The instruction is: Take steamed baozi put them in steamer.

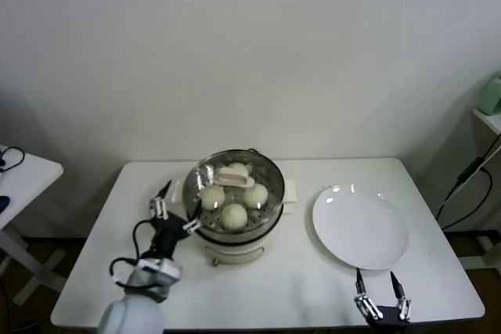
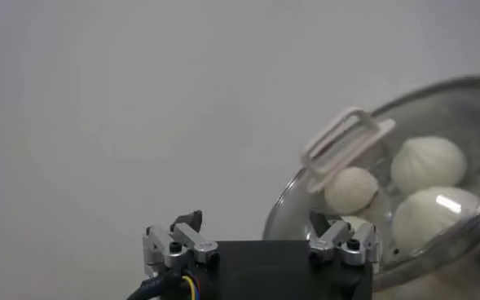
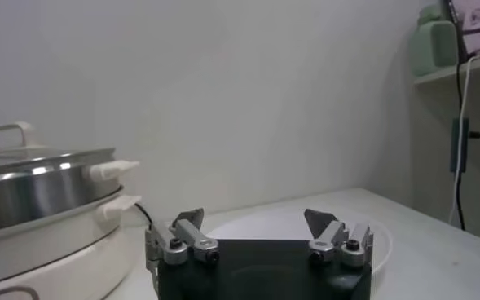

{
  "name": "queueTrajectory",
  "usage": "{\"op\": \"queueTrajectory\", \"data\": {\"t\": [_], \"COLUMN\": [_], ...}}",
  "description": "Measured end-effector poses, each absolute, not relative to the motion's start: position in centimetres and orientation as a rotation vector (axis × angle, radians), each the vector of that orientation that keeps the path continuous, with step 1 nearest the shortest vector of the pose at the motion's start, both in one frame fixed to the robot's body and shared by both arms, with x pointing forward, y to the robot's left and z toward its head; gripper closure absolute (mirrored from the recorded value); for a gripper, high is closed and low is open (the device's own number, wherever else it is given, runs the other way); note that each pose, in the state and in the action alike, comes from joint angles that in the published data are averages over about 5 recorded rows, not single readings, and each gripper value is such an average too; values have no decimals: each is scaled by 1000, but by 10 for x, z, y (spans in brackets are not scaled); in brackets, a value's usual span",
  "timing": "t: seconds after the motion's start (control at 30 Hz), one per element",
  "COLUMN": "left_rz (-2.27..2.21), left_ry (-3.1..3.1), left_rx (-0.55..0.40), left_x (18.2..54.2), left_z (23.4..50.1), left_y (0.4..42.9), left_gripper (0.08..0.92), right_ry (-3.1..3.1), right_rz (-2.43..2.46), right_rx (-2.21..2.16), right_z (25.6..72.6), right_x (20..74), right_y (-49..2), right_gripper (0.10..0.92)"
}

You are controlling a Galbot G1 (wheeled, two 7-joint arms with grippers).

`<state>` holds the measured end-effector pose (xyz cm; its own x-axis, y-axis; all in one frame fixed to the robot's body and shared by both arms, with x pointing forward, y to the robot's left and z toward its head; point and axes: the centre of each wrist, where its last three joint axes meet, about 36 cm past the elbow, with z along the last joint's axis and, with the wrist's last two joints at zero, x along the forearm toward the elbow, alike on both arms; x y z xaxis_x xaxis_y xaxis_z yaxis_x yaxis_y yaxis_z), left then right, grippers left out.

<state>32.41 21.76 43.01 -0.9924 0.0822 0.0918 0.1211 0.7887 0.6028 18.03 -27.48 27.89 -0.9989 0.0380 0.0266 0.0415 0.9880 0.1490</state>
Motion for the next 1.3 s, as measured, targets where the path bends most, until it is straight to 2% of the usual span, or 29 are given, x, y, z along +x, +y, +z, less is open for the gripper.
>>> {"op": "queueTrajectory", "data": {"t": [0.33, 0.73, 1.0, 1.3], "left_rz": [-335, -39, 12, 14], "left_ry": [-3068, -3111, -3115, -3118], "left_rx": [-61, 93, 136, 159], "left_x": [307, 284, 274, 266], "left_z": [382, 320, 299, 288], "left_y": [269, 286, 288, 292], "left_gripper": [177, 177, 177, 177], "right_ry": [-3099, -3087, -3083, -3081], "right_rz": [-205, -201, -196, -188], "right_rx": [-58, -42, -43, -34], "right_z": [275, 267, 265, 265], "right_x": [180, 178, 177, 176], "right_y": [-275, -271, -271, -271], "right_gripper": [200, 200, 200, 200]}}
